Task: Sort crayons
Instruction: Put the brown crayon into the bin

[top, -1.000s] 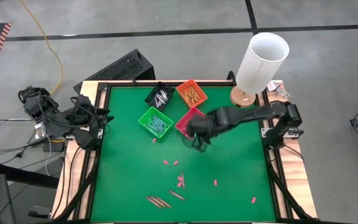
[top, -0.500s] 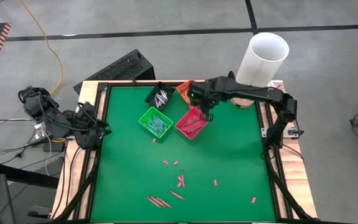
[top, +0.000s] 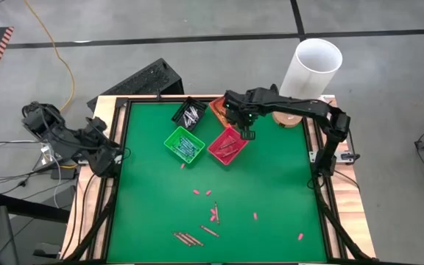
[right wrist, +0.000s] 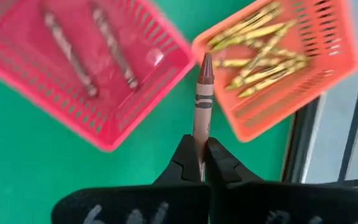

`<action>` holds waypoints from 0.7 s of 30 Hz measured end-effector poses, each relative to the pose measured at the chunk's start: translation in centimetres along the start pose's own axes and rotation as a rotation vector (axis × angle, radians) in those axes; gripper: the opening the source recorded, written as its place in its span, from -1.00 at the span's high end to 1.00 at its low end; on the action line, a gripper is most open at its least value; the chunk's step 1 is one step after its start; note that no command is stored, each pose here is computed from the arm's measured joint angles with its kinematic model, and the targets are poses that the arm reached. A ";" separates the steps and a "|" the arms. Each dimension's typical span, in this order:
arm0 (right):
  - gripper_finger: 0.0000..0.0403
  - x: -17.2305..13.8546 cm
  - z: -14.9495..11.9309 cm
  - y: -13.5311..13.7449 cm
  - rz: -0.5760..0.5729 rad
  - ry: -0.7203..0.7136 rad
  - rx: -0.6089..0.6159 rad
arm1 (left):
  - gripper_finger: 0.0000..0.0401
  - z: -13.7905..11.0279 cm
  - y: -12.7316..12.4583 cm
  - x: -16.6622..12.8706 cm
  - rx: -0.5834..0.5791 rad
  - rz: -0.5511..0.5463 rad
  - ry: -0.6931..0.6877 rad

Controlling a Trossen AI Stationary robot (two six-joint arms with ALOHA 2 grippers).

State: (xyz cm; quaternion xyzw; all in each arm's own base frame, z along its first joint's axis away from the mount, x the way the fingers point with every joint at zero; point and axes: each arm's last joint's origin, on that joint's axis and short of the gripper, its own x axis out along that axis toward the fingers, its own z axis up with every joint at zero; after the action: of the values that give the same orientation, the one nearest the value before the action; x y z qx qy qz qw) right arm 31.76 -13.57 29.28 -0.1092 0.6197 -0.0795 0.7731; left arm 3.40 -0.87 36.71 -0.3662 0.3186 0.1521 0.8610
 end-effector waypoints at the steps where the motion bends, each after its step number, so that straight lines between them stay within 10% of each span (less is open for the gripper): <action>1: 1.00 0.4 -0.2 0.2 0.007 0.013 -0.015 | -0.06 0.1 0.3 -0.2 0.001 -0.012 -0.011; 21: 1.00 1.9 0.1 2.0 0.024 -0.001 -0.179 | -0.06 -0.4 4.9 -1.2 0.023 -0.139 -0.165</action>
State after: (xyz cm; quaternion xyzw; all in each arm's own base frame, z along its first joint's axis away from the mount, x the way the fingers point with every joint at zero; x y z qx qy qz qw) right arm 32.26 -12.12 27.01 -0.1705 0.6251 -0.0146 0.7616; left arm -0.04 2.15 34.70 -0.3640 0.2222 0.1178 0.8968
